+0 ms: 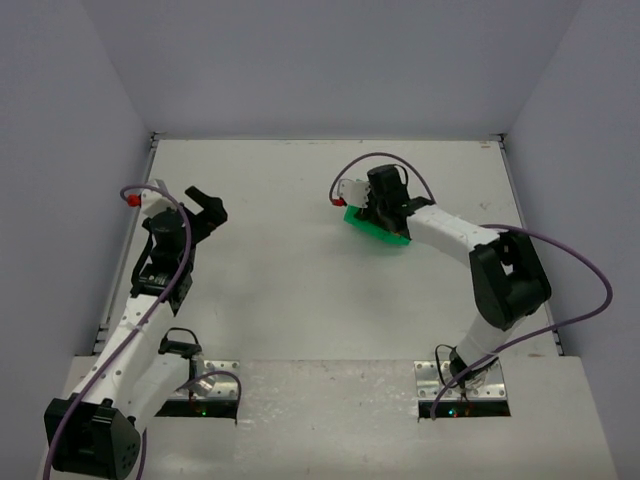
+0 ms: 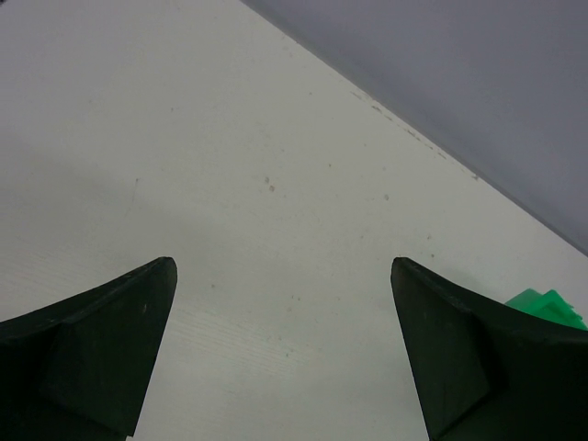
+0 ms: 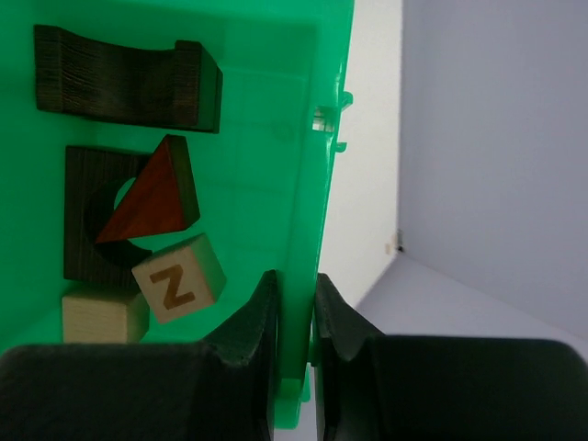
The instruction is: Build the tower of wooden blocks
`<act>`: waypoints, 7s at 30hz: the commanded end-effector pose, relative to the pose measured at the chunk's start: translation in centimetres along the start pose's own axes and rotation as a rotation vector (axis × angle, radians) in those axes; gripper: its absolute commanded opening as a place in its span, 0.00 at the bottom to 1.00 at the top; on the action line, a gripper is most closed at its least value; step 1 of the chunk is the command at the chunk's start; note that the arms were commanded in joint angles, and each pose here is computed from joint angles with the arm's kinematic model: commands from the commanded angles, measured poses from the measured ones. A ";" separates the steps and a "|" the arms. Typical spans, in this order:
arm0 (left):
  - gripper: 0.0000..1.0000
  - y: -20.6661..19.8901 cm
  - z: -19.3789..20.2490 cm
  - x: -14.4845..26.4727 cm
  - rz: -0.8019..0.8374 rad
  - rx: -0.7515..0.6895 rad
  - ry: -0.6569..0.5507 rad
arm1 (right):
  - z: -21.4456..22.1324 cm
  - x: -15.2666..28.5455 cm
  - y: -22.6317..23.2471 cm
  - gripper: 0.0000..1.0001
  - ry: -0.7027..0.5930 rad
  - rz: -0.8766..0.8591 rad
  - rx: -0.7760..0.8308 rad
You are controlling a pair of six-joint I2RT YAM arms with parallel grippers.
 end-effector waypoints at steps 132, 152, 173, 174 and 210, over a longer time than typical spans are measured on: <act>1.00 0.4 0.1 -0.4 -0.040 0.002 0.014 | 21.5 -6.9 -11.7 0.12 0.434 0.147 -1.372; 1.00 0.2 -0.1 -0.2 -0.020 -0.003 0.012 | 21.0 -3.3 -14.6 0.92 0.295 0.160 -1.296; 1.00 -2.2 0.8 0.8 0.200 0.024 0.036 | -5.5 10.3 5.9 0.99 -0.534 -0.613 -0.199; 1.00 -2.3 0.9 0.9 0.215 0.032 0.039 | -5.4 9.8 6.0 0.99 -0.508 -0.602 -0.202; 1.00 -2.6 2.5 -0.1 0.245 0.054 0.076 | -8.4 -3.6 7.6 0.82 -0.300 -0.549 -0.286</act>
Point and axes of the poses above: each gripper's point midway between its finger pads, its own x axis back along the fingers, its own y axis along the line the jaws close on, z = x × y, the point moved 5 cm from there along x, back along the fingers, and after that the axes turned 9 degrees about -x, right-handed, at the moved point
